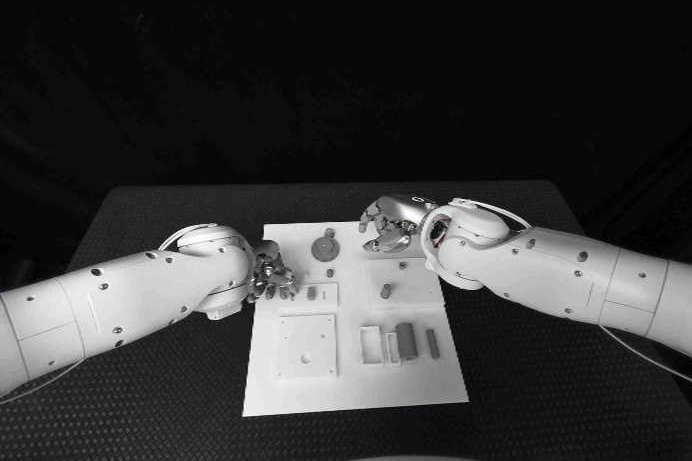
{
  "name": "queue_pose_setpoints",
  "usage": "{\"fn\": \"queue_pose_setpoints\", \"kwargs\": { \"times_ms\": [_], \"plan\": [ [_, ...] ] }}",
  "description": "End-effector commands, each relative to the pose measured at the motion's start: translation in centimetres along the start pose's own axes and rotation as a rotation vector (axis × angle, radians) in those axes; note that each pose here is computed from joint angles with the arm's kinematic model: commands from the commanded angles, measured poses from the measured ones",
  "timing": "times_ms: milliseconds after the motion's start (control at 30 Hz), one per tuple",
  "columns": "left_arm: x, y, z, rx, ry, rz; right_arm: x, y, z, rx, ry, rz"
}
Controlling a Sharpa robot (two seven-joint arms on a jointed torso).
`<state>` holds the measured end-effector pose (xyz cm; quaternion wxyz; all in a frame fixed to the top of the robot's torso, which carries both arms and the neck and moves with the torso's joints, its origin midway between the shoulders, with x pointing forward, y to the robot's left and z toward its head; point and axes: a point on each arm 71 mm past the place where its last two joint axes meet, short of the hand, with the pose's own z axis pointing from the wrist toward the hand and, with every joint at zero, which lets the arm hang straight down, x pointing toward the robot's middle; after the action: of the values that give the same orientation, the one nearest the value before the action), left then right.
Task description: Assemble the parts on the task board
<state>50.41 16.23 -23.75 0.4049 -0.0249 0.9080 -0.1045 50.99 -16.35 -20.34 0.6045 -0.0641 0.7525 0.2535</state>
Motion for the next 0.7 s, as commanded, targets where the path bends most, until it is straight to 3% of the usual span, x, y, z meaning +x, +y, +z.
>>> {"fn": "queue_pose_setpoints", "kwargs": {
  "times_ms": [33,700],
  "plan": [
    [0.59,0.0,0.17,-0.004,0.022,0.026,0.09,0.08,-0.01,-0.004,0.009,-0.004],
    [1.04,0.21,0.1,-0.01,0.046,0.044,0.11,0.01,-0.02,-0.001,0.013,-0.006]
  ]
}}
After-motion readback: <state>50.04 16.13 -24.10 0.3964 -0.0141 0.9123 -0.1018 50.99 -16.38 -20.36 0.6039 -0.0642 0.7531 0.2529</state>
